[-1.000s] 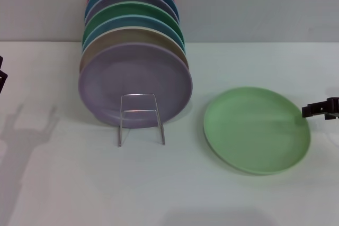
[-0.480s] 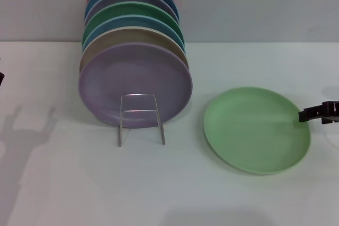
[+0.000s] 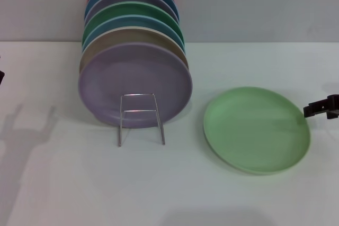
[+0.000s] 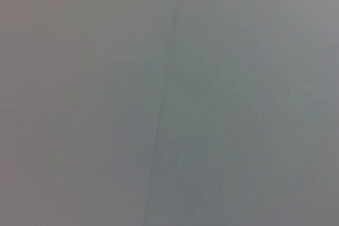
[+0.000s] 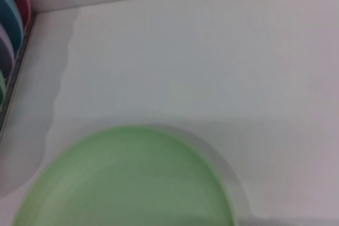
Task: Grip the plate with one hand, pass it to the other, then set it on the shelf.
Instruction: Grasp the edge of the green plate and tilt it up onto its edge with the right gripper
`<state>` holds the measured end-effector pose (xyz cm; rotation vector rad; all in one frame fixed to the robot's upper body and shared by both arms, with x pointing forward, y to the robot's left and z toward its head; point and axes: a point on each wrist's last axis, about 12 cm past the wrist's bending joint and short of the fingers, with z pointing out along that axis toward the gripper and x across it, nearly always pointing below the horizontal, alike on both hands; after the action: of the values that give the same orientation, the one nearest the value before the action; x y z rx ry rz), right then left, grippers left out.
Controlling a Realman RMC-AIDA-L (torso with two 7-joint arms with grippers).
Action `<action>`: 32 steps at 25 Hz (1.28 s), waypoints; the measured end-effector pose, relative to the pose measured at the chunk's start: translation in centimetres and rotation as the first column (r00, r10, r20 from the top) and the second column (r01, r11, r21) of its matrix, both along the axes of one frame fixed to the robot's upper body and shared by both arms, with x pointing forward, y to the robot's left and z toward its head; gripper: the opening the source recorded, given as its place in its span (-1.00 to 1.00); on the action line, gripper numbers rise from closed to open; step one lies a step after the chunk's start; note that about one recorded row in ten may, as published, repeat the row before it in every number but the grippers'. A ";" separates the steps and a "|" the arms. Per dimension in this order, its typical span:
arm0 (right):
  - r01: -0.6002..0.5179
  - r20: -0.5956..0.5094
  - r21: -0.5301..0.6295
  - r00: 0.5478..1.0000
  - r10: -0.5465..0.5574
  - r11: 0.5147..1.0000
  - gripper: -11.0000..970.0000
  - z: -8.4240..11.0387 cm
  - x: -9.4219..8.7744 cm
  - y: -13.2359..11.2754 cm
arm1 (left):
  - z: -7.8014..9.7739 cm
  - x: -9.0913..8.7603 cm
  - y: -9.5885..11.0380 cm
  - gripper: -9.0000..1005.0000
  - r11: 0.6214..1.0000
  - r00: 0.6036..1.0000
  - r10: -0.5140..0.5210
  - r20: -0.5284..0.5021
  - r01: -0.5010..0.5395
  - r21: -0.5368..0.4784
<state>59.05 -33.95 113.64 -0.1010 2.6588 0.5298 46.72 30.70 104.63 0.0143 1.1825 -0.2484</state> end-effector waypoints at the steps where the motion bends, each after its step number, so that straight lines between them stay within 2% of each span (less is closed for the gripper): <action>1: 0.000 -0.001 -0.004 1.000 0.000 1.000 0.41 0.1 0.1 -0.1 | 0.0 0.0 0.0 0.61 1.000 1.000 0.000 0.001 0.000 0.000; 32: -0.041 -0.068 -0.029 0.997 0.039 0.999 0.42 -1.3 1.2 1.8 | 0.1 -0.1 0.2 0.60 1.000 1.000 0.010 0.007 -0.010 -0.002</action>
<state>60.29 -32.10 112.35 -0.1480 2.7366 0.5137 46.63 30.94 104.72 0.0081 1.1748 -0.2408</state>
